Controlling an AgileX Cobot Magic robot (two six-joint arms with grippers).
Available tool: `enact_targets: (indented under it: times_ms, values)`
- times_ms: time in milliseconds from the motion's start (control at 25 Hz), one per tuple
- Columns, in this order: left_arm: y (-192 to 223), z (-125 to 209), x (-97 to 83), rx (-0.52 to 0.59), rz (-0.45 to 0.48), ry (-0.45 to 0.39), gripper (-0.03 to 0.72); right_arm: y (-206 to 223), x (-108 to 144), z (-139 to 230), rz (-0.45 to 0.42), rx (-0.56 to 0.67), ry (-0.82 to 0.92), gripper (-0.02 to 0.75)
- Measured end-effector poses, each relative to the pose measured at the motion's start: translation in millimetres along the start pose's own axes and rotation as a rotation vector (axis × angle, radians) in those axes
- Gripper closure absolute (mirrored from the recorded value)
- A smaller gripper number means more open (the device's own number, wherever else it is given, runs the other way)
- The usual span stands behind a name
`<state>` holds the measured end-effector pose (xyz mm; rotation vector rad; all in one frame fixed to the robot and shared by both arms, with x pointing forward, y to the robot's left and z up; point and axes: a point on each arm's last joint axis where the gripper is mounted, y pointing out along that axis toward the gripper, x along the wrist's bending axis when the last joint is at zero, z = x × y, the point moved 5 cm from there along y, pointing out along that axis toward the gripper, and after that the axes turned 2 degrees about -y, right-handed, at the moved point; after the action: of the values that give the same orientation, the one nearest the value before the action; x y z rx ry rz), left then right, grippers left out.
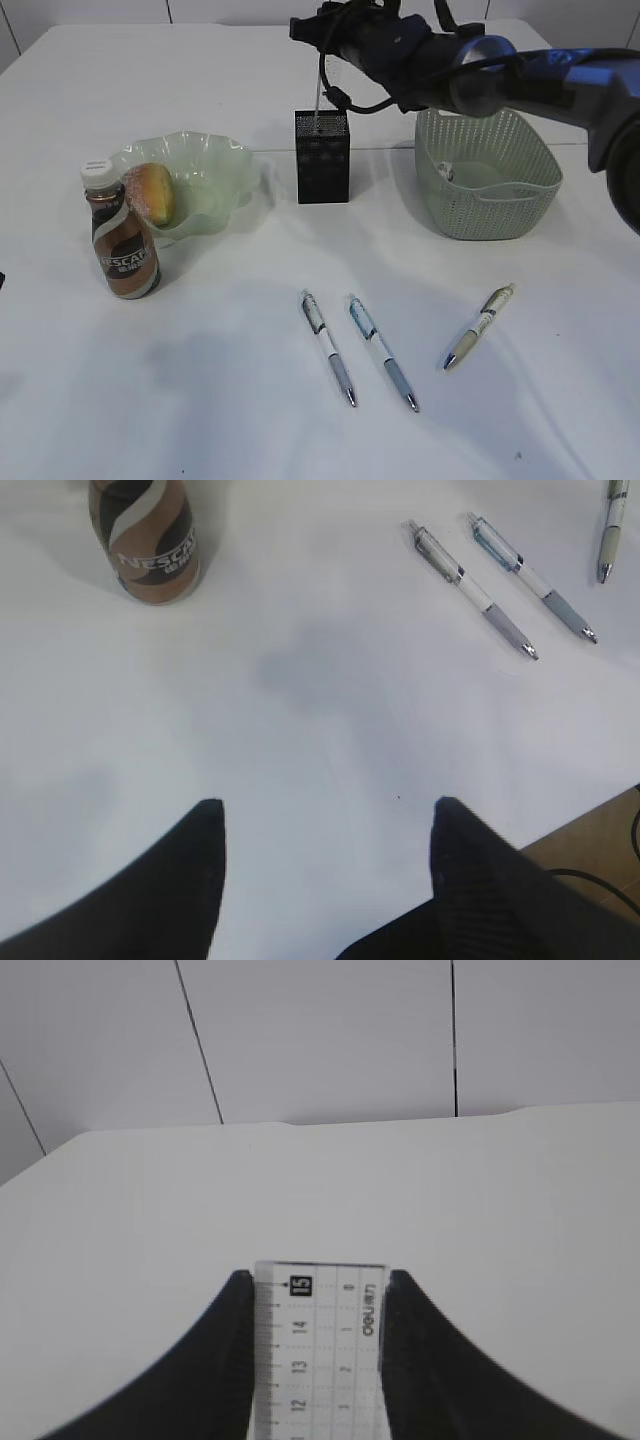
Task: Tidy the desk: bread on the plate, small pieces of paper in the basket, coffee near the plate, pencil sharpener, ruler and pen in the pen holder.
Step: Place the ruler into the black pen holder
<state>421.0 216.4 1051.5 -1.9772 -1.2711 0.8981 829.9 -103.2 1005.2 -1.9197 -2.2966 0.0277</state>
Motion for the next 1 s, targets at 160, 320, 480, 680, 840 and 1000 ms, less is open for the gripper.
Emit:
enact_targets:
  times_ms: [160, 320, 480, 680, 840, 1000]
  values:
    - [0.0, -0.9, 0.2, -0.006, -0.001, 0.001, 0.232, 2.2, 2.1, 9.5, -0.012, 0.024, -0.002, 0.454]
    - [0.0, -0.9, 0.2, -0.006, -0.001, 0.001, 0.232, 4.9, 3.1, 21.4, -0.015, 0.045, -0.007, 0.454]
    - [0.0, -0.9, 0.2, -0.006, -0.001, 0.001, 0.232, 9.3, 1.9, 39.2, -0.014, 0.074, -0.011, 0.454]
    - [0.0, -1.0, 0.2, -0.007, -0.002, 0.001, 0.232, 10.0, 1.8, 42.9, -0.014, 0.081, -0.012, 0.454]
    - [0.0, -1.0, 0.3, -0.007, -0.002, 0.002, 0.232, 10.1, 2.3, 42.7, -0.017, 0.082, -0.012, 0.435]
    - [0.0, -1.0, 0.3, -0.007, -0.002, 0.002, 0.232, 10.0, 2.8, 43.1, -0.020, 0.085, -0.012, 0.325]
